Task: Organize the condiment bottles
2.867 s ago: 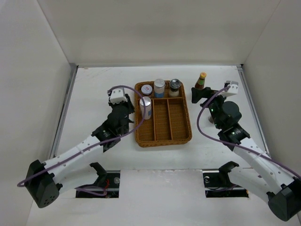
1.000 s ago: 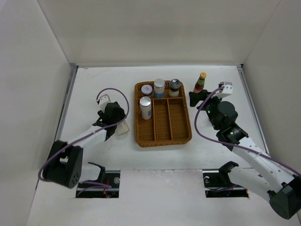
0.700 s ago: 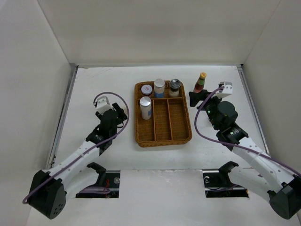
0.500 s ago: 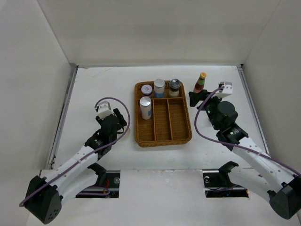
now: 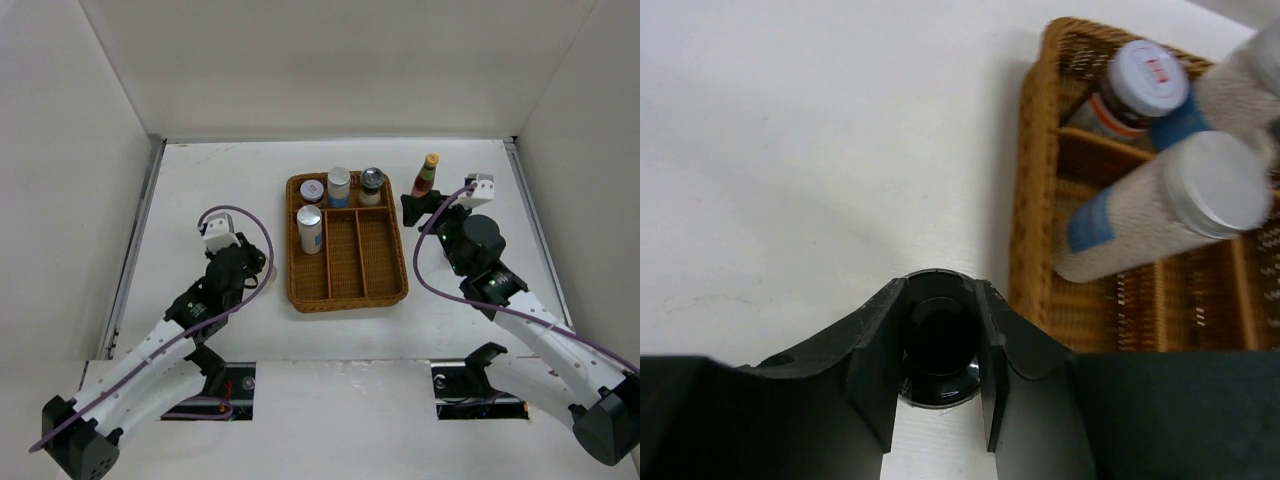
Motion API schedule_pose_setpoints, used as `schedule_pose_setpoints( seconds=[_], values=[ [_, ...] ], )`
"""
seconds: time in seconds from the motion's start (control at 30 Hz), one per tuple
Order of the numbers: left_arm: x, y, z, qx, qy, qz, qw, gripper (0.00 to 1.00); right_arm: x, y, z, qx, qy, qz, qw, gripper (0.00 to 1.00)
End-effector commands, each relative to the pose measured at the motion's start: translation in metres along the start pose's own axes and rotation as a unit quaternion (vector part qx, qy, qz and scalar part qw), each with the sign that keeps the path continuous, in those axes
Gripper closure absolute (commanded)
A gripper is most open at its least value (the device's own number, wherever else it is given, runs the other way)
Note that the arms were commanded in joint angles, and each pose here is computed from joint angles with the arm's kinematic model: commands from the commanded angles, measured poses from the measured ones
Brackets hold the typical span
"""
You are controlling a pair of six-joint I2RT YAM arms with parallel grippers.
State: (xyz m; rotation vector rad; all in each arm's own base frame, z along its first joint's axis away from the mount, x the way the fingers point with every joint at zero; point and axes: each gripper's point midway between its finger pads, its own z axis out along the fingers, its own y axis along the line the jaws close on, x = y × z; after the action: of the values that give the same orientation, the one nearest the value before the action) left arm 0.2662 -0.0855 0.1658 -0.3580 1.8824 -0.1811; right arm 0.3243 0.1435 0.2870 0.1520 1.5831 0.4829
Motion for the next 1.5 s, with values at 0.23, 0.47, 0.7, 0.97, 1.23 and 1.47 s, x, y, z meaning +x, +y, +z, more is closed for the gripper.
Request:
schedule_pose_setpoints(
  seconds=[0.23,0.47,0.7,0.97,1.23,1.47],
  values=[
    [-0.033,-0.027,-0.014,0.023,-0.031,0.004,0.999,0.88,-0.019,0.01,-0.001,-0.018,-0.028,0.011,0.999,0.18],
    [-0.067,-0.058,-0.029,0.065,-0.051,-0.004,0.997,0.89,-0.017,0.01,0.001,-0.018,-0.025,0.01,0.999,0.18],
    [-0.089,-0.11,-0.055,0.132,-0.059,-0.005,0.989,0.89,-0.019,0.007,0.0,-0.015,-0.028,0.011,0.999,0.17],
    [-0.05,-0.16,-0.048,0.164,-0.047,0.016,0.985,0.89,-0.023,0.007,-0.002,-0.017,-0.034,0.013,0.999,0.17],
    [0.013,-0.156,0.0,0.12,-0.043,0.083,0.988,0.88,-0.026,0.006,-0.006,-0.018,-0.04,0.013,0.999,0.17],
    [0.039,-0.137,0.005,0.096,-0.052,0.116,0.987,0.84,-0.022,0.001,0.0,-0.008,-0.037,0.009,0.999,0.17]
  ],
)
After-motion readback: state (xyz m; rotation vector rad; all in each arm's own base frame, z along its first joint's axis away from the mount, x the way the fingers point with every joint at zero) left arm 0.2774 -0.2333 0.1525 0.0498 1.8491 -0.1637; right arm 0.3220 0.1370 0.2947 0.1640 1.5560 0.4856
